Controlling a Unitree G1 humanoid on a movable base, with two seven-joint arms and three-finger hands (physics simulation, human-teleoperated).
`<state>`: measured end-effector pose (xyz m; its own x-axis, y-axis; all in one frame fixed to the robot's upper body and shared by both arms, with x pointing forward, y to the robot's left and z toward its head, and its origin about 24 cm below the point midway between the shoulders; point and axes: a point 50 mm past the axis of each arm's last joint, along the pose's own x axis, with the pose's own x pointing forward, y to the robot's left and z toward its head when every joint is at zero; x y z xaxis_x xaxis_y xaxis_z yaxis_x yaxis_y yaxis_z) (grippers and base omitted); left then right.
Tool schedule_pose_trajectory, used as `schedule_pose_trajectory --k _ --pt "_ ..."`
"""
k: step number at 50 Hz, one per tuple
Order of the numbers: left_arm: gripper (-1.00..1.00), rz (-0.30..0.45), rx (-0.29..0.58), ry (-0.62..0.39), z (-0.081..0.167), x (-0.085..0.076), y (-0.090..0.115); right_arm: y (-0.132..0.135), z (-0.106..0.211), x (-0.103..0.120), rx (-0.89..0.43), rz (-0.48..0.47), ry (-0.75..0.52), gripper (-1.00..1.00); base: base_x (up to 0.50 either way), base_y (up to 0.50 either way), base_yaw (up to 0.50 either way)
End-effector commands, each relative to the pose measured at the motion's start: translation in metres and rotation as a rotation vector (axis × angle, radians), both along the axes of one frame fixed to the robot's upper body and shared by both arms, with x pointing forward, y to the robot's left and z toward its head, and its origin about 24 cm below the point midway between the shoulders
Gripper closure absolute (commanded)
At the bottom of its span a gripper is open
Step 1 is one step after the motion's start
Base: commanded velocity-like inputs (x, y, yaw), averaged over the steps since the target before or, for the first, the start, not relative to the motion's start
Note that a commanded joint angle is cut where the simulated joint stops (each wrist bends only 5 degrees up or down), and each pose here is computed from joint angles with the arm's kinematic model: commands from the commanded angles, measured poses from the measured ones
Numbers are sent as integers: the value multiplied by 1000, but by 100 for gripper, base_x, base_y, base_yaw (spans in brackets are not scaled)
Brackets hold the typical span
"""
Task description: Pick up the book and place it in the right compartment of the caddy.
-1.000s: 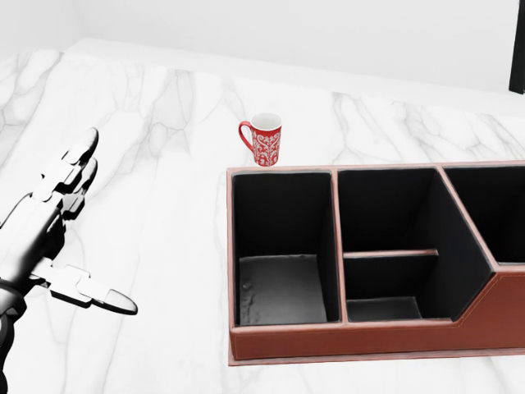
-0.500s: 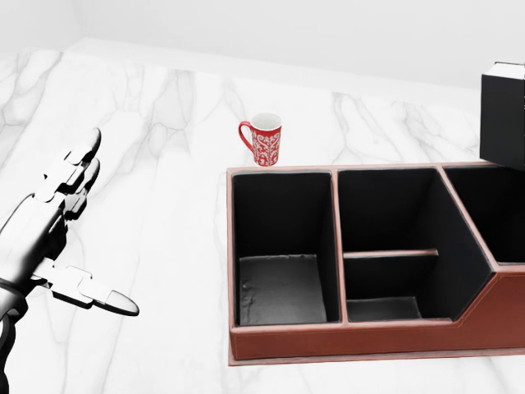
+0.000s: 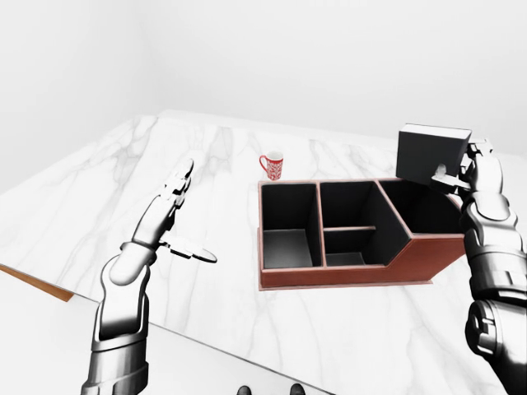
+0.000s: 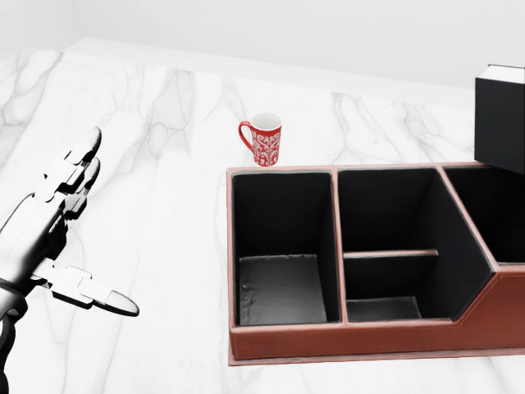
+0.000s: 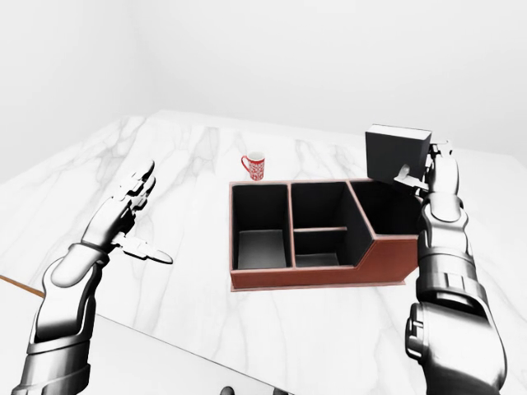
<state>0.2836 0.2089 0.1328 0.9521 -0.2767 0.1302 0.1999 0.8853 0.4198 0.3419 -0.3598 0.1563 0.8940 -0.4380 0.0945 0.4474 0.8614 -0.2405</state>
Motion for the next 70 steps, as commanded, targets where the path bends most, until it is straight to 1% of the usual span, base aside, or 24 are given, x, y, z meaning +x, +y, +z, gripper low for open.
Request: schedule_pose_trajectory --k 1,4,6,8,13,14,16,20,21,23,33,34,36,37,39,42,44,45,48,49,52,58,62,70 --pt "-100 -12 -29 -7 2 -1 0 -4 16 -2 37 -10 -88 100 0 0 0" --pt "-100 -7 -34 7 -2 0 2 -6 17 -4 33 -22 -97 100 0 0 0" --pt "-100 -9 -32 -1 0 -1 1 -6 8 -6 44 -30 -78 100 0 0 0" --pt "-100 -10 -31 1 0 -1 1 -6 18 -6 29 -25 -108 100 0 0 0" --pt "-100 -14 -25 -7 1 -2 1 -8 24 -13 15 -16 -151 100 0 0 0" --pt "-100 -14 -25 -9 2 -2 0 -9 15 -16 22 -22 -136 100 0 0 0" --pt "-100 -15 -25 -8 2 -2 0 -10 27 -20 6 -19 -168 100 0 0 0" --pt "-100 -16 -24 -7 1 -2 0 -11 29 -25 1 -21 -175 100 0 0 0" --pt "-100 -15 -25 -5 1 -3 0 -11 21 -28 1 -20 -174 100 0 0 0" --pt "-100 -14 -24 -3 0 -3 0 -12 26 -29 1 -17 -170 100 0 0 0" --pt "-100 -11 -28 11 -3 -1 1 -12 12 -42 -3 -1 -145 100 0 0 0" --pt "-100 -10 -30 16 -4 -1 1 -11 3 -43 -2 -1 -142 100 0 0 0" --pt "-100 -7 -33 28 -7 0 2 -13 7 -44 -1 -2 -137 100 0 0 0" --pt "-100 3 -42 59 -14 3 4 -13 4 -44 -2 -4 -132 100 0 0 0" --pt "-100 -1 -38 47 -11 1 3 -12 -9 -44 5 -7 -117 100 0 0 0" --pt "-100 4 -44 64 -15 2 4 -13 2 -43 -3 -4 -123 100 0 0 0" --pt "-100 6 -47 71 -17 3 4 -12 -10 -44 0 -6 -114 100 0 0 0" --pt "-100 8 -48 79 -19 4 4 -13 -1 -45 -4 -4 -117 100 0 0 0" --pt "-100 -1 -40 54 -13 2 3 -12 -16 -46 6 -7 -95 100 0 0 0" --pt "-100 -2 -40 57 -13 2 3 -12 -3 -47 -4 -1 -111 100 0 0 0" --pt "-100 -4 -37 52 -12 1 3 -12 -1 -48 -3 1 -111 100 0 0 0" --pt "-100 -6 -36 51 -12 1 2 -10 -4 -49 -5 8 -106 100 0 0 0" --pt "-100 -22 -20 5 -1 -3 -1 -7 -9 -43 -6 12 -89 100 0 0 0" --pt "-100 -18 -25 23 -5 -2 0 -1 -19 -37 -14 21 -62 100 0 0 0"
